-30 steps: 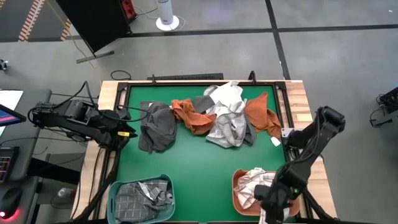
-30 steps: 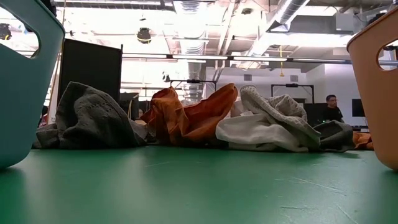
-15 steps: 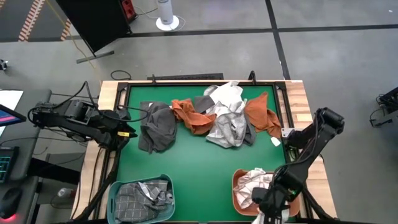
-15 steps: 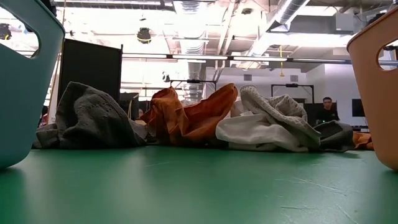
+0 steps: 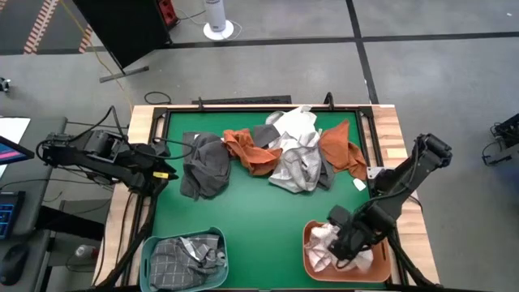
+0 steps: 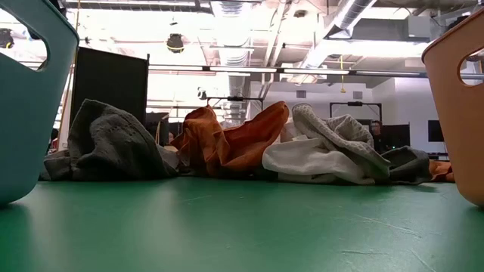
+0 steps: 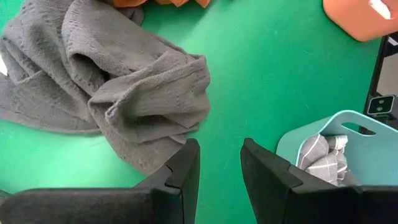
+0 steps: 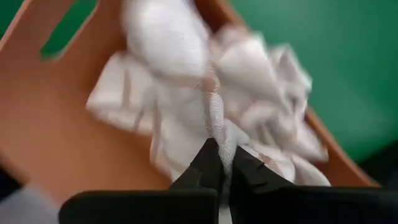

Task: Sort towels by color in basket
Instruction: Put the white checkered towel into the orange bin

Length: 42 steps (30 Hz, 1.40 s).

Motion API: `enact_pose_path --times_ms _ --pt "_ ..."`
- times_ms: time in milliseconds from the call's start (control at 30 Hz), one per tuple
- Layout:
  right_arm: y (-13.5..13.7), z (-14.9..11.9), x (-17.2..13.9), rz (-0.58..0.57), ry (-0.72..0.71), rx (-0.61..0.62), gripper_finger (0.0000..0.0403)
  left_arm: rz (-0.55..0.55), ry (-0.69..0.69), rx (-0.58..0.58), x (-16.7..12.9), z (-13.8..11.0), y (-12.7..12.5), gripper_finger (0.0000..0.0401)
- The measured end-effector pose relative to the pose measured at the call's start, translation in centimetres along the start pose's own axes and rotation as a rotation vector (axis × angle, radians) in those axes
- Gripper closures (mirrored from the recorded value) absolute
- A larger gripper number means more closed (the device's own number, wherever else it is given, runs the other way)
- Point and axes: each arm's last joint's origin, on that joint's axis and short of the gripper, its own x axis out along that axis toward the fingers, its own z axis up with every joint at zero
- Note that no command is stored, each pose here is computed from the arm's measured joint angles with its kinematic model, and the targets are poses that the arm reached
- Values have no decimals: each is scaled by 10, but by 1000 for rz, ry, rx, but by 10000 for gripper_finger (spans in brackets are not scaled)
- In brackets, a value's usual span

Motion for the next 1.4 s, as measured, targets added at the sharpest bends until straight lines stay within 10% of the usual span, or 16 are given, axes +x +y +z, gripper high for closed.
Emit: enact_pose_path --times_ms 567,1400 --pt "2 24 111 48 -13 150 359 7 -6 -10 0 0 0 291" --pt "-55 24 -5 294 15 397 129 3 -9 19 0 1 0 291"
